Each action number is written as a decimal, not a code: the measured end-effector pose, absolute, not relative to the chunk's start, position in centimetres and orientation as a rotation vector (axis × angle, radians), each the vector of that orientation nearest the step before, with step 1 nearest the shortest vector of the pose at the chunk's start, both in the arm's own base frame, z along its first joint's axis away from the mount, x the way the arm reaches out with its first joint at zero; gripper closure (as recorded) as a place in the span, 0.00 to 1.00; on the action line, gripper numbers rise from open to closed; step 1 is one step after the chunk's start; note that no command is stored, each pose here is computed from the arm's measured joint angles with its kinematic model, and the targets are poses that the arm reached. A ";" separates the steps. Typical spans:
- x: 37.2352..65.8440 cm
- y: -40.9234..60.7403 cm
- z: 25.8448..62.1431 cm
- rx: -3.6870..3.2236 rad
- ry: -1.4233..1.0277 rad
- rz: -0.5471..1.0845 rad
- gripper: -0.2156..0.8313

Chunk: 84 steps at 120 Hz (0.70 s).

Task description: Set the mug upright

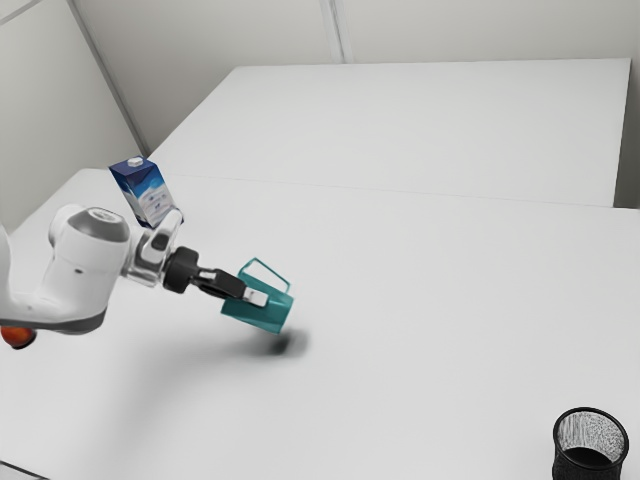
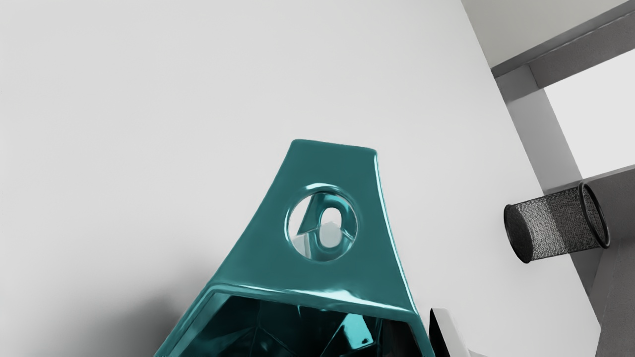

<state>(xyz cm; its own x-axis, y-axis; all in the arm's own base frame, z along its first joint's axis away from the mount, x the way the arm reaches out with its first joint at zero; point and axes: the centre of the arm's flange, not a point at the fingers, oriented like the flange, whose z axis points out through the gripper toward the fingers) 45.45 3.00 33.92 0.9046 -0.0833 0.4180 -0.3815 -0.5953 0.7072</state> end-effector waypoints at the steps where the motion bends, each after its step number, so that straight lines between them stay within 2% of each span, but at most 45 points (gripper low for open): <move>1: 45.5 3.0 34.0 2.193 -0.339 0.428 0.94; 52: 48.5 2.5 41.1 2.567 -0.686 0.152 0.94; 84: 48.6 1.0 42.0 2.802 -0.680 -0.020 0.94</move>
